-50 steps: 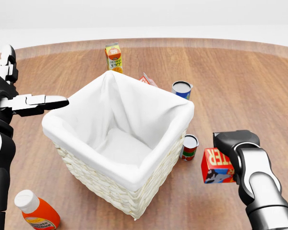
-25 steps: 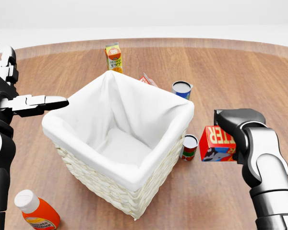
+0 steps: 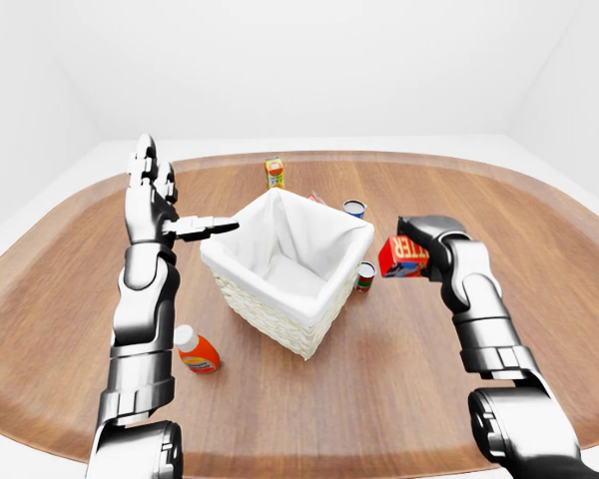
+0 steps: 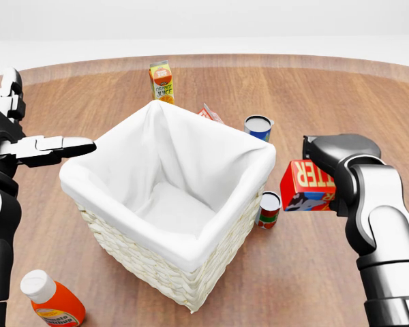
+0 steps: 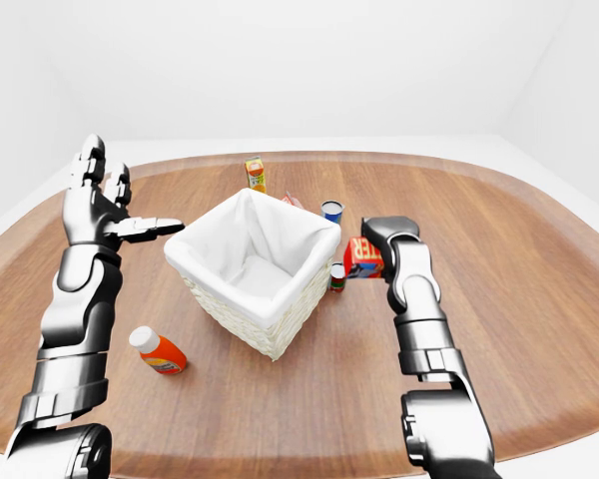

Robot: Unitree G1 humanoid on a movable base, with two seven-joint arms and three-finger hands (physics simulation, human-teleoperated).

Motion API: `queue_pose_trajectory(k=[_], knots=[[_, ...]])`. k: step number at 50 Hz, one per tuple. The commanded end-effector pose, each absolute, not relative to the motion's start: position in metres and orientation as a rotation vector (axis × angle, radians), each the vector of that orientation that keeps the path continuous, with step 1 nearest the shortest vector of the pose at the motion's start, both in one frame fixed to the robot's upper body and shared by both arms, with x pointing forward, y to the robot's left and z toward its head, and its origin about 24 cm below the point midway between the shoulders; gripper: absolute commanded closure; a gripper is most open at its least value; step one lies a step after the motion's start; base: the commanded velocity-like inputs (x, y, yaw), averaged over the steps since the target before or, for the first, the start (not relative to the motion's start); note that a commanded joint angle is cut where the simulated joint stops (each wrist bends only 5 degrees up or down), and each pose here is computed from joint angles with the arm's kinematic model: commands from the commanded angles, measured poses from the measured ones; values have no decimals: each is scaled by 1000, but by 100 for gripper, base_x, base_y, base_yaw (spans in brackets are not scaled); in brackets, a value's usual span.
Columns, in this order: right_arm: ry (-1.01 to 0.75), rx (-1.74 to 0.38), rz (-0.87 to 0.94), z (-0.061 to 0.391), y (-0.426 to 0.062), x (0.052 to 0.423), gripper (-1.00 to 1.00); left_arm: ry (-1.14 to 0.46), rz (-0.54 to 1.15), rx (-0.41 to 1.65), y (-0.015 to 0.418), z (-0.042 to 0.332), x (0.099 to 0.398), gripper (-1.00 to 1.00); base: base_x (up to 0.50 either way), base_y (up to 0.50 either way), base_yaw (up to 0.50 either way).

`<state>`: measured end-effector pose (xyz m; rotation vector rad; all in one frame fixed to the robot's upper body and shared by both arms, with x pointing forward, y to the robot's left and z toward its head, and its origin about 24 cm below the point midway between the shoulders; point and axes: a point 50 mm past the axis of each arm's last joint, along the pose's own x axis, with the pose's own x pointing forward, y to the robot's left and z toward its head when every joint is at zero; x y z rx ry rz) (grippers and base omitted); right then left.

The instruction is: Pick up the butter and put it in the basket.

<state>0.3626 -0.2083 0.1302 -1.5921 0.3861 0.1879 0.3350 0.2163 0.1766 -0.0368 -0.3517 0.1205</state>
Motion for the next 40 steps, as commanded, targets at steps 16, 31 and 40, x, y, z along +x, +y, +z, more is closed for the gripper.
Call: queue_pose_trajectory(k=[16, 31, 40], knots=[[285, -1645, 94, 173, -199, 362, 100, -354, 125, -44, 218, 177, 334, -100, 0, 0, 0], [212, -1639, 38, 191, -196, 364, 100, -354, 134, -48, 221, 176, 333, -100, 0, 0, 0], [117, -1600, 13, 201, -188, 369, 100, -338, 134, -48, 221, 173, 334, -100, 0, 0, 0]])
